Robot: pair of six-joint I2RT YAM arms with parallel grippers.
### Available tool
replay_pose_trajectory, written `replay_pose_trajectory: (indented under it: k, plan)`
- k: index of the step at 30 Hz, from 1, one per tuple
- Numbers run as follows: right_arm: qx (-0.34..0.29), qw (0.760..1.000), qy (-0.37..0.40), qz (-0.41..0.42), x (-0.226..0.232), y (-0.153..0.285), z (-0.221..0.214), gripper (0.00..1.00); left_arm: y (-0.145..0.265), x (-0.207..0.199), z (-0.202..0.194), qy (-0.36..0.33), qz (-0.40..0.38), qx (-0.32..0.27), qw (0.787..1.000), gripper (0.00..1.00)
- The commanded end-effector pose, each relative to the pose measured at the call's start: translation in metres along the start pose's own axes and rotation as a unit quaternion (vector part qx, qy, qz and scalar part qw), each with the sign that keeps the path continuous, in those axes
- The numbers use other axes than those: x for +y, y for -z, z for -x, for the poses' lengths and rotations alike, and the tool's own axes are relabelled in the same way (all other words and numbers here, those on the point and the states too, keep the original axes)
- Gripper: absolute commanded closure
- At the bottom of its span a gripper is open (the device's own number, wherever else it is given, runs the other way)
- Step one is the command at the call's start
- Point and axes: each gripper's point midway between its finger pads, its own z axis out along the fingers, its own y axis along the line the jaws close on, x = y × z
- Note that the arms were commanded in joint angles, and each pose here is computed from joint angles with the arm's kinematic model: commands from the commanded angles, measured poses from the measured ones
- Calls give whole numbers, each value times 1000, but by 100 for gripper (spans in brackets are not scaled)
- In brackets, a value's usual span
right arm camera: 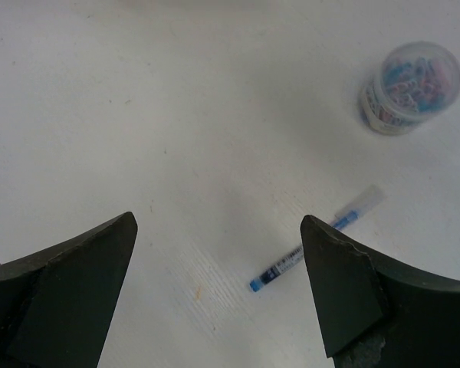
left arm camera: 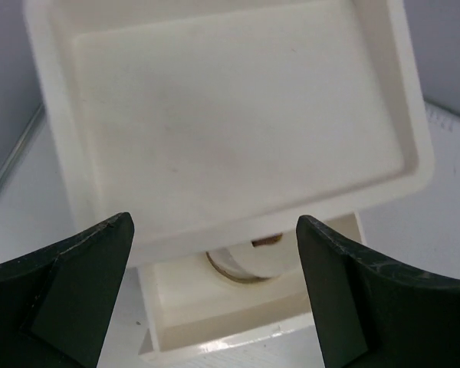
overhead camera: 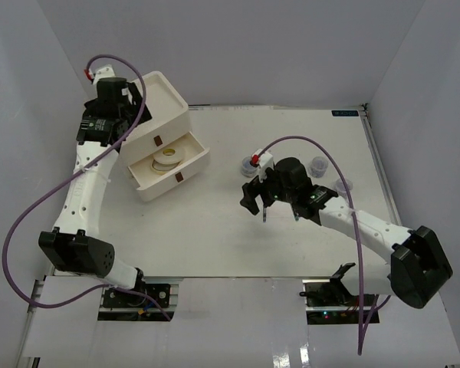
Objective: Sort the stationery into containers
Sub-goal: Close the drawer in the storage box.
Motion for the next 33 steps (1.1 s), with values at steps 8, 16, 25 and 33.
replay_pose_trajectory:
  k: [8, 16, 25, 33]
  plan:
    - [-85, 994, 58, 22, 23, -70, 81, 5, -22, 96, 65, 98, 72, -60, 991, 2]
    - [-101, 993, 56, 32, 41, -117, 102, 2, -74, 114, 50, 116, 73, -27, 990, 7]
    - [-112, 992, 37, 45, 58, -151, 120, 0, -104, 106, 29, 114, 52, 2, 992, 24]
    - [-97, 993, 18, 59, 77, -176, 114, 7, -104, 95, -1, 124, 18, 39, 991, 60]
